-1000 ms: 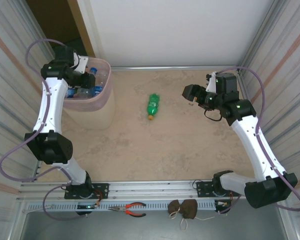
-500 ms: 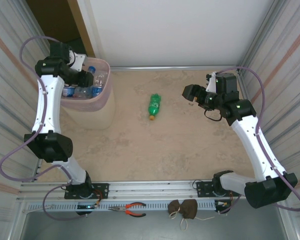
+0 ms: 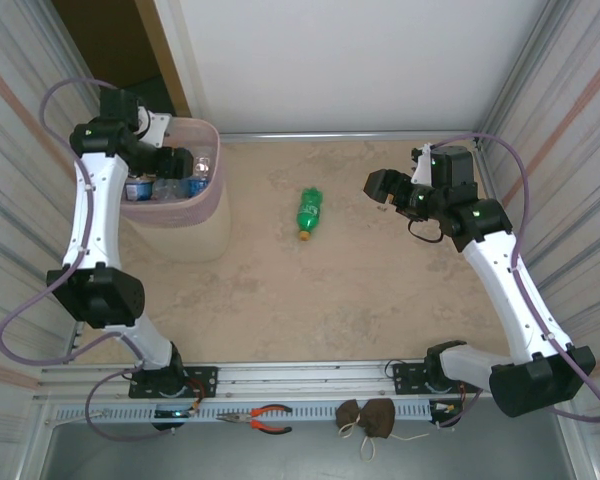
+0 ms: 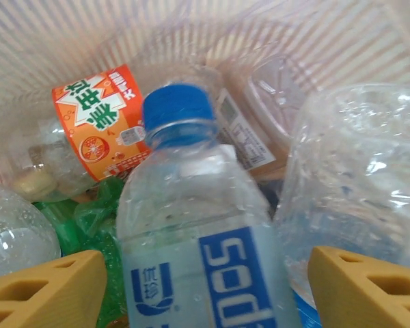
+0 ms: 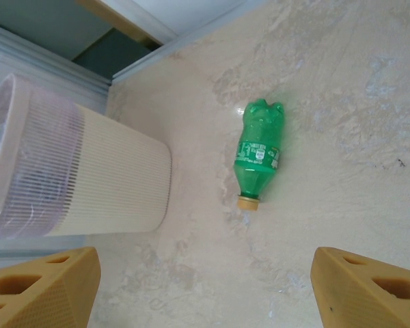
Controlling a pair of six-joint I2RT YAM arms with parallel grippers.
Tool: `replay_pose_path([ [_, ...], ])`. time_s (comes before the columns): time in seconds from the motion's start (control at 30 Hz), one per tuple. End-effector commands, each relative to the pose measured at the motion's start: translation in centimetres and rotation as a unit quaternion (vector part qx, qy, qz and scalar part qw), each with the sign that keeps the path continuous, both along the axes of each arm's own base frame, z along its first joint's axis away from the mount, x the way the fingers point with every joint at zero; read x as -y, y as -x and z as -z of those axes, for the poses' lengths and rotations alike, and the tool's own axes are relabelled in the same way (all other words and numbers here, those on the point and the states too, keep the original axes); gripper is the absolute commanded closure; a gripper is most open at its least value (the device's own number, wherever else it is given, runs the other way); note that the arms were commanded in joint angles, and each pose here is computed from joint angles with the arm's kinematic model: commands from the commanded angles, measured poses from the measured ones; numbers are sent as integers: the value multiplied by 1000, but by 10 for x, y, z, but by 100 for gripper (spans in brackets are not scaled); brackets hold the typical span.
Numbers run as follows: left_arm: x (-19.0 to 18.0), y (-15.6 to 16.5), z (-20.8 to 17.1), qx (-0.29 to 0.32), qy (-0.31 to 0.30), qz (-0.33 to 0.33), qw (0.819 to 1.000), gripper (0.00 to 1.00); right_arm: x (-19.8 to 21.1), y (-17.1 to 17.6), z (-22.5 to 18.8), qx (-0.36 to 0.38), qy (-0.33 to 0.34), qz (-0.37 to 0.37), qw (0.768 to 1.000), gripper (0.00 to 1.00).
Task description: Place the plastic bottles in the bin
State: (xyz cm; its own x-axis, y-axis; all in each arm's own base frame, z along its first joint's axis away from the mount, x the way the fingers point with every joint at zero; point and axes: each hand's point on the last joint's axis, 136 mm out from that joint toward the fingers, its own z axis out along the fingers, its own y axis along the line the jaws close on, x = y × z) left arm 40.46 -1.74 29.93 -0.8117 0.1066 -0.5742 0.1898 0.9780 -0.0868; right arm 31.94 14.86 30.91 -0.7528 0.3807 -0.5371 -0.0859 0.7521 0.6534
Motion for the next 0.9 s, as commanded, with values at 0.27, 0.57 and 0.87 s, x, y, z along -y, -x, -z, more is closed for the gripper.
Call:
replay_pose_path([
  [0.27, 23, 20, -60, 68, 53, 24, 996, 38, 3, 7, -18, 20, -3, 6, 1000, 20],
  [0.57, 30, 22, -8, 7, 73, 35, 997, 69, 2, 7, -17, 19, -4, 4, 1000, 20],
  [0.87, 31, 16, 7, 2, 84, 26, 996, 71, 3, 8, -20, 22, -1, 6, 1000, 20],
])
